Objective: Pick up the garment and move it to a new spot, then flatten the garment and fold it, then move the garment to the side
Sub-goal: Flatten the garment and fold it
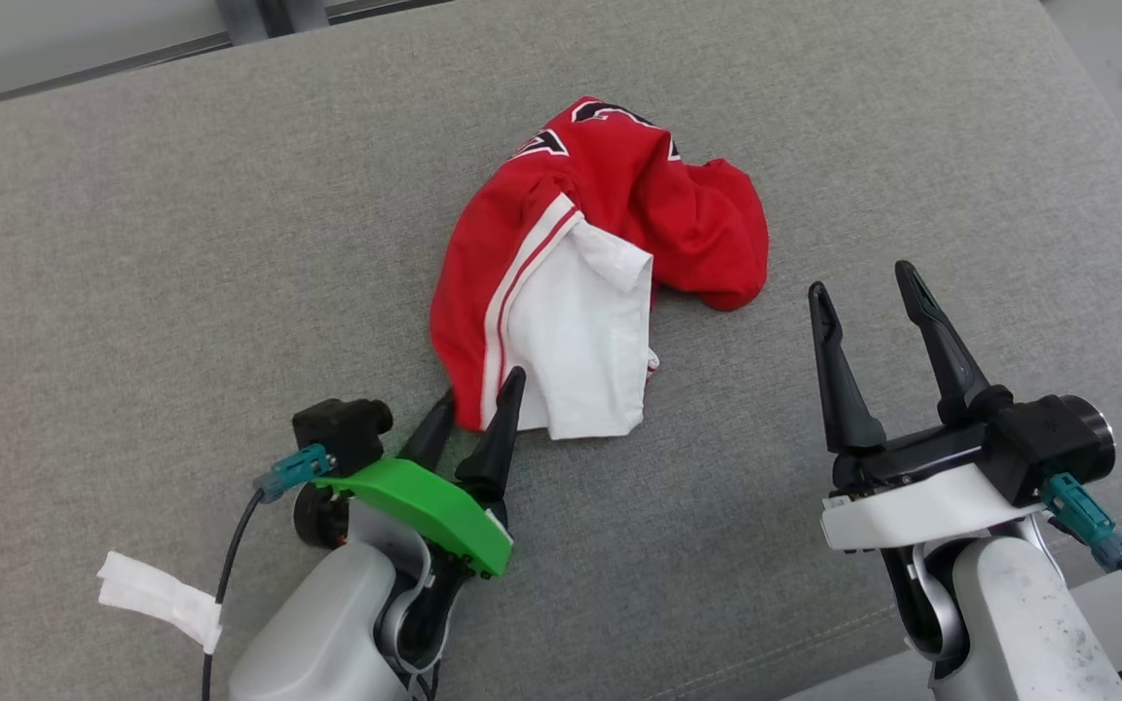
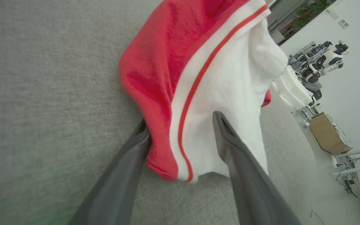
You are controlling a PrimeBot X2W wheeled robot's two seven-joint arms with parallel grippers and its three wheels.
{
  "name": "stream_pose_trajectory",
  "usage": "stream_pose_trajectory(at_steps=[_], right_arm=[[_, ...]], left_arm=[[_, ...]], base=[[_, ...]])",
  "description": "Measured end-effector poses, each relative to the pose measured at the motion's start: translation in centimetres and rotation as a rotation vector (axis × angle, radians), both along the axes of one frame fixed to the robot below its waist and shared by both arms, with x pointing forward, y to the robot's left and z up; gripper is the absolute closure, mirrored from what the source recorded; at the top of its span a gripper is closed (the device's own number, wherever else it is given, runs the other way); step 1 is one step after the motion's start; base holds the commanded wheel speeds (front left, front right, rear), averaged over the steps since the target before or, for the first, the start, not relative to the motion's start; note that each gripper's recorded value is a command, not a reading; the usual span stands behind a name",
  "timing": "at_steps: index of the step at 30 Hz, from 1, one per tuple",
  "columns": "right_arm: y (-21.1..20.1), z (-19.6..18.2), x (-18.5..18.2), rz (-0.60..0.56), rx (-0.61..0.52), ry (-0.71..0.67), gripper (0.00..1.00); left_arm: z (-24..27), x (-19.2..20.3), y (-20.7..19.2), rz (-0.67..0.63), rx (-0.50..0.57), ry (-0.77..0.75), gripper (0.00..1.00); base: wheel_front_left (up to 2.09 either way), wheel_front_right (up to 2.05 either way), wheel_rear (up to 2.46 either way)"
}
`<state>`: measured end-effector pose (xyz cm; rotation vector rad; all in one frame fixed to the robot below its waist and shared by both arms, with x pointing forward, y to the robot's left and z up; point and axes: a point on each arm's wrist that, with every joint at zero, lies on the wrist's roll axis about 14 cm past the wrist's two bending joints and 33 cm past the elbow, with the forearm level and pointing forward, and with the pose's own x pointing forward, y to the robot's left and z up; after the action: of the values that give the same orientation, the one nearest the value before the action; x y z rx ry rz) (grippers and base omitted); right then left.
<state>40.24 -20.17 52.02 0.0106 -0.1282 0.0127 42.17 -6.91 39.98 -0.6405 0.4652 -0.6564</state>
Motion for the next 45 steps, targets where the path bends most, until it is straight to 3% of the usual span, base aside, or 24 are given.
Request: stream_pose_trajectory(at_steps=[12,18,24,27,30,33,39,45], right_arm=[[-2.5,1.5,-3.5,-0.086,0.039,-0.033,0.0],[-4.7,2.5,-5.3,-0.159,0.056,-0.062,0.0],[-6.3,2.9,-6.7,-0.217,0.065,-0.072,0.0],[-7.1,2.8,-7.3,-0.245,0.064,-0.068,0.0],[-7.8,2.9,-7.7,-0.268,0.063,-0.074,0.0],[-8.4,3.1,-7.7,-0.283,0.06,-0.081,0.0],[-8.9,2.8,-6.7,-0.291,0.033,-0.071,0.0],[-7.7,2.0,-4.8,-0.244,0.02,-0.048,0.0]], left_arm=[[16.4,-0.5,-6.8,-0.281,-0.255,-0.265,1.0],[27.9,-1.7,-11.8,-0.48,-0.323,-0.415,1.0],[38.8,-1.8,-14.0,-0.529,-0.354,-0.613,1.0],[41.2,-1.7,-14.5,-0.518,-0.353,-0.66,1.0],[40.0,-0.8,-14.5,-0.502,-0.326,-0.611,1.0],[35.1,1.7,-13.0,-0.448,-0.244,-0.506,1.0],[21.6,7.6,-3.1,-0.203,-0.084,-0.22,1.0],[11.9,7.4,6.6,-0.089,0.121,-0.12,1.0]], base=[[0.0,0.0,0.0],[0.0,0.0,0.0],[0.0,0.0,0.0],[0.0,0.0,0.0],[0.0,0.0,0.0],[0.0,0.0,0.0],[0.0,0.0,0.0],[0.0,0.0,0.0]])
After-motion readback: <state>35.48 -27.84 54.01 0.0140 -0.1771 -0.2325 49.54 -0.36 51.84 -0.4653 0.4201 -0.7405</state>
